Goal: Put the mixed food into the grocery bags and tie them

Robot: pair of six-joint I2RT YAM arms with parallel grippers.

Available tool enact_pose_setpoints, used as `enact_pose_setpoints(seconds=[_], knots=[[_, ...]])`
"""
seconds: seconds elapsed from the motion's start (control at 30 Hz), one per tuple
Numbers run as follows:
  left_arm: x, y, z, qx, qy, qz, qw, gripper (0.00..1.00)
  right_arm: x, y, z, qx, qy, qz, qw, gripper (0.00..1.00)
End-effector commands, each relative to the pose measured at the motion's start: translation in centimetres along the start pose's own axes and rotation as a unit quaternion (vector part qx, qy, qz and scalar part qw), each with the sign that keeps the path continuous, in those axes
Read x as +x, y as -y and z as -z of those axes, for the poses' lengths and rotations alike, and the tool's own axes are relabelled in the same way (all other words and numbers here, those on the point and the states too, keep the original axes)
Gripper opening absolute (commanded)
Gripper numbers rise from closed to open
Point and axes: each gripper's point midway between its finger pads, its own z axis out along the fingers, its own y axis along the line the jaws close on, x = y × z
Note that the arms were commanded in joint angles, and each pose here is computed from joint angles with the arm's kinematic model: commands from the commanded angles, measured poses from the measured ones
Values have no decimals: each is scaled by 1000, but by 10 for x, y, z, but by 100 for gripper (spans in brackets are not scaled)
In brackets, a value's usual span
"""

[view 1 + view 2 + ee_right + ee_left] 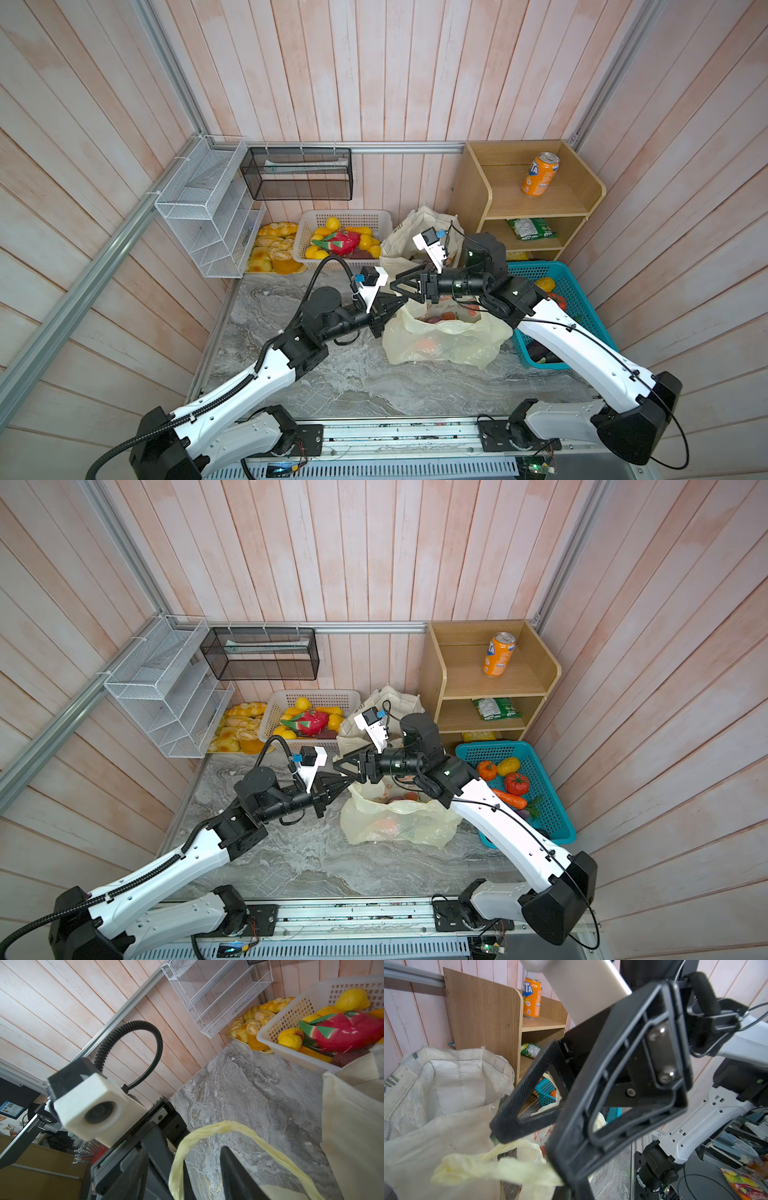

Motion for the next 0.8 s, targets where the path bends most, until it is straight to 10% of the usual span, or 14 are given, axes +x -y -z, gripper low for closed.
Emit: enact_pose_setpoints(seconds=[0.0, 0.4, 0.57, 0.77], knots=[[-8, 6, -2, 15, -1, -14, 1000, 0, 13, 3, -9, -7, -21, -6, 1000, 52], [-2, 4, -4, 12, -8, -12, 1000, 2, 2, 7, -15, 9, -13, 7, 1000, 0], [5, -2, 15, -25, 3, 1, 1000, 59, -17, 8, 1, 43, 22, 23, 999, 0], [-1, -13, 45, -89, 45, -3, 995, 86, -21, -6, 22, 54, 51, 58, 996, 0]])
